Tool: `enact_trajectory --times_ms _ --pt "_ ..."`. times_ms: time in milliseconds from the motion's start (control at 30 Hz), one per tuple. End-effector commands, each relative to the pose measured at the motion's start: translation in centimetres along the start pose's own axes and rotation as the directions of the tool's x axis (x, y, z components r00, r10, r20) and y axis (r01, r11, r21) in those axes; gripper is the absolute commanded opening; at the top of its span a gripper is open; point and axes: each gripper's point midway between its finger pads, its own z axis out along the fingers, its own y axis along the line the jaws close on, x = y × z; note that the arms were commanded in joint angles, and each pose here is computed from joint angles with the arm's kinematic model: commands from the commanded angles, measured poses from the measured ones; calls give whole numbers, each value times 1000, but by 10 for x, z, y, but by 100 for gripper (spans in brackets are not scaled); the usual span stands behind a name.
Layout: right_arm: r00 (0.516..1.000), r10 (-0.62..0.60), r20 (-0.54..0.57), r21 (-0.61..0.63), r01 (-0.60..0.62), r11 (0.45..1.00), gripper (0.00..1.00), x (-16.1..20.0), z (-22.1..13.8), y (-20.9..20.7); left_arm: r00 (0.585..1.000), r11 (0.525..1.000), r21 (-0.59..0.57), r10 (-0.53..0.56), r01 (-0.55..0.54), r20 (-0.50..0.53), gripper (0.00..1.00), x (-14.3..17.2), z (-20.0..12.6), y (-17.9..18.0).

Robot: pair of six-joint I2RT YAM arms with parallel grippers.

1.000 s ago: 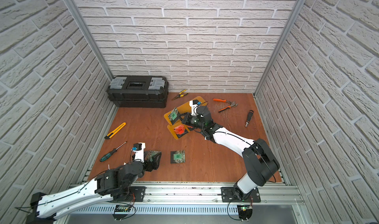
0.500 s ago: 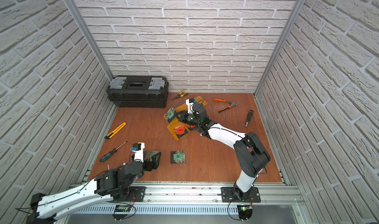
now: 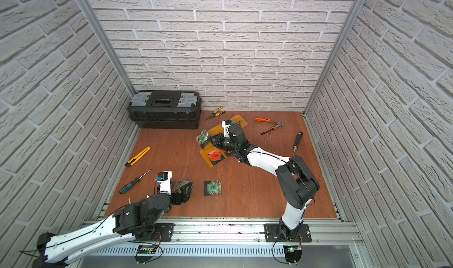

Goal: Place the tea bags on the shelf by color
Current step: Place the tea bag on the shelf.

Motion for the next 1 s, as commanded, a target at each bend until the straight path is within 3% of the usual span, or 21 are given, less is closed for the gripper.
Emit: enact_trajectory --times_ms 0,967 --pt "1000 10 7 -13 -9 1000 3 -6 0 6 1000 1000 -14 -6 6 8 98 1 1 5" --pt "1000 8 3 76 -8 997 3 -9 -12 -8 1000 1000 -17 -18 18 8 98 3 3 6"
